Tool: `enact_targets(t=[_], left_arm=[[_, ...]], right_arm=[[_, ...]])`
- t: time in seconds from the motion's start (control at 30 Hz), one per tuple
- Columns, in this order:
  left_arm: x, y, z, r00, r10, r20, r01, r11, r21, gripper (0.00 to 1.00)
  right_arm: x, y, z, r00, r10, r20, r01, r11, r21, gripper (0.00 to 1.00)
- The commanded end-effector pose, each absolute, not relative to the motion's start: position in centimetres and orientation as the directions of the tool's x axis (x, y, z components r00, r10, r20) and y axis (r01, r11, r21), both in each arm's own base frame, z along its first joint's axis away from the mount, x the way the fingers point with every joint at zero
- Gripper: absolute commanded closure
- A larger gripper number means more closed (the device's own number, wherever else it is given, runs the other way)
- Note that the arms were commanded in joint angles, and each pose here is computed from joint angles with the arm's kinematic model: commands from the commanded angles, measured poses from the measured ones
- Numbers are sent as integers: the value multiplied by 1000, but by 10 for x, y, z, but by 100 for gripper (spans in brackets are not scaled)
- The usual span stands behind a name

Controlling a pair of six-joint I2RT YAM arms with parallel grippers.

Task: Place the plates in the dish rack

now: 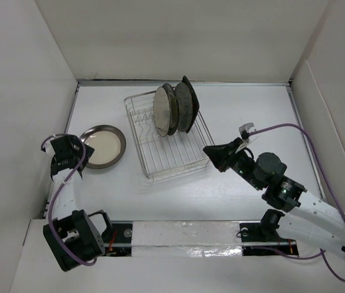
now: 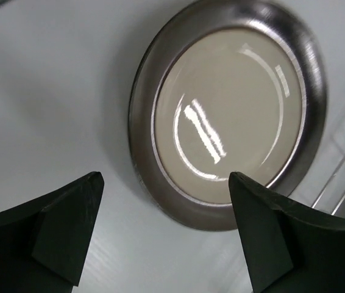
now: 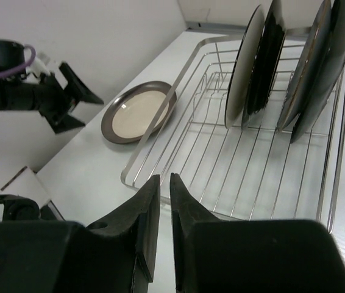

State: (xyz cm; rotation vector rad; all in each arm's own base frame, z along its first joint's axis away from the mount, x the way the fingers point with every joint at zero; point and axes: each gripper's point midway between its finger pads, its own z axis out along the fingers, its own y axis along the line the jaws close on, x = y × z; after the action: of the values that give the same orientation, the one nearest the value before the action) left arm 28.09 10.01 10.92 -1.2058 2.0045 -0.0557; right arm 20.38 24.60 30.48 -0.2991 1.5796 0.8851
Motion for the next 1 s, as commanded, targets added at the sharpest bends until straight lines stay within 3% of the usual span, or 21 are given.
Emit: enact_targets(t=[0.0, 0.13, 0.33, 0.73, 0.83, 0.93, 0.97], left_arm=[[253, 79, 87, -306, -812, -497, -750, 528, -399, 17], [252, 83, 89, -260, -817, -514, -762, 501, -411, 18], [263, 64, 41, -269, -889, -370, -773, 428, -467, 24], [284, 68, 17, -111, -932, -346, -745, 309, -591, 39], [288, 65, 16, -71, -942, -327, -713, 277, -644, 48], [291, 62, 19, -42, -947, -319, -677, 262, -688, 66], [291, 64, 21, -35, -945, -326, -672, 264, -692, 91]], right_arm=[[203, 241, 317, -204, 326, -923, -649, 661, 377, 82], [203, 236, 320, -199, 334, -921, -646, 662, 379, 82], [199, 231, 324, -191, 349, -918, -649, 657, 384, 82], [207, 239, 314, -209, 328, -921, -639, 668, 383, 82], [209, 241, 311, -215, 319, -923, -637, 670, 380, 82], [210, 239, 311, -211, 320, -923, -630, 677, 379, 82], [210, 239, 312, -209, 321, -924, -629, 679, 378, 82]])
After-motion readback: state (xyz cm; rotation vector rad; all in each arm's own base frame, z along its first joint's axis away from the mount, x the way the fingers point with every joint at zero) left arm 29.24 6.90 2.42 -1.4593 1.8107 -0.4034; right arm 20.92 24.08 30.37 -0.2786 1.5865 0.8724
